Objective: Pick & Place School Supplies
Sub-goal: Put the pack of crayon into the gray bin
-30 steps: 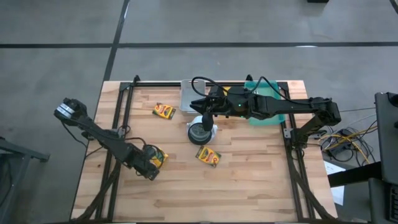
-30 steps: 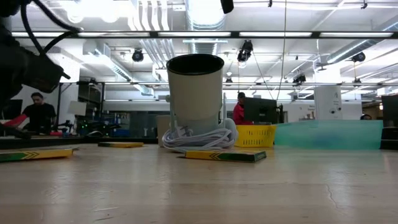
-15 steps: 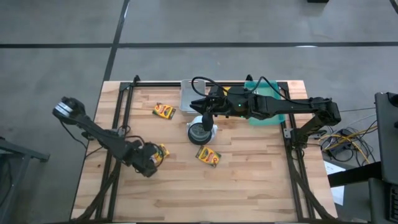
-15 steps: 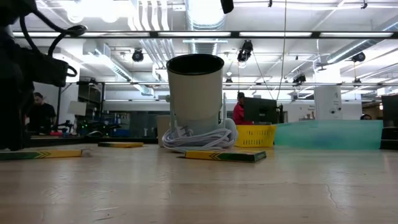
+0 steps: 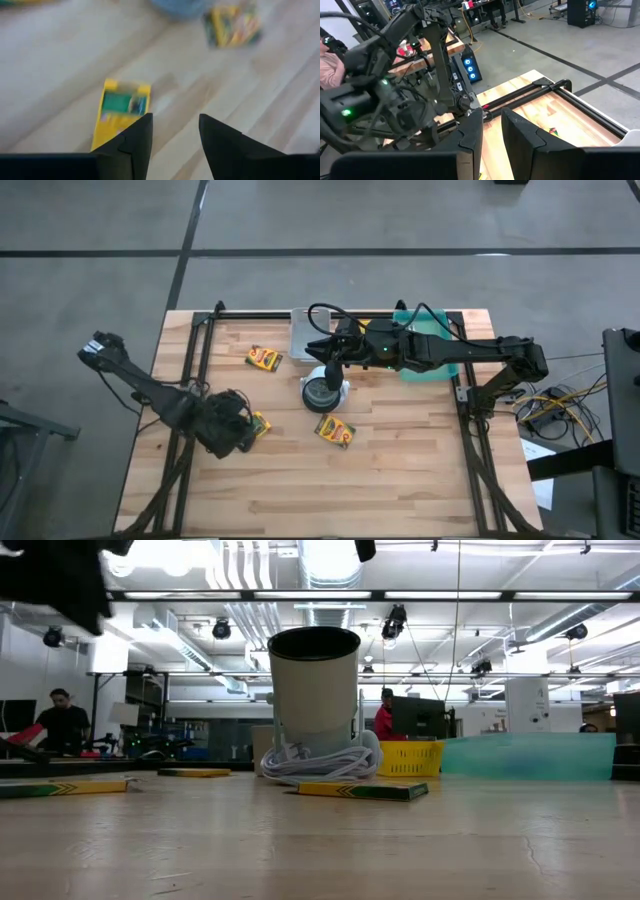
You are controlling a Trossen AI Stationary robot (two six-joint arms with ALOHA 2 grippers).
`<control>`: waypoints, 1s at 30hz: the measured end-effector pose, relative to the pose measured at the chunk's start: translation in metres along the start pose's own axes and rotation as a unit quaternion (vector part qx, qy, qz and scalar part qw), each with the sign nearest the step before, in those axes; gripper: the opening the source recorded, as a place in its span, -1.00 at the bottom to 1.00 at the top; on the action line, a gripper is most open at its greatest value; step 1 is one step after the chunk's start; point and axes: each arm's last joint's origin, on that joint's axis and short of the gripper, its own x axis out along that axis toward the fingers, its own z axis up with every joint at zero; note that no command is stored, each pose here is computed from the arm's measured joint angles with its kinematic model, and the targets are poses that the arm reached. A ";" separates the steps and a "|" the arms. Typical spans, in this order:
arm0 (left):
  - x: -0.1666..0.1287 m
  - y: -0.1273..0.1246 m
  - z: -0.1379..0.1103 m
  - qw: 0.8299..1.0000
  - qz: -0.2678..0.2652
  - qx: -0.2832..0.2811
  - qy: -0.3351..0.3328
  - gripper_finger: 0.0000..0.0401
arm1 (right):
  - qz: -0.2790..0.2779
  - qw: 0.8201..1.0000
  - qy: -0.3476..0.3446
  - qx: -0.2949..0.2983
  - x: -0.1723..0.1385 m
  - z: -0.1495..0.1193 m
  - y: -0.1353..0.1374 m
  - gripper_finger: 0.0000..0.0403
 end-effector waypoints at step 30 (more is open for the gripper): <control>0.106 -0.043 -0.037 0.976 0.122 -0.126 0.126 -0.18 | 0.000 1.000 0.000 0.000 0.000 0.000 0.000 -0.66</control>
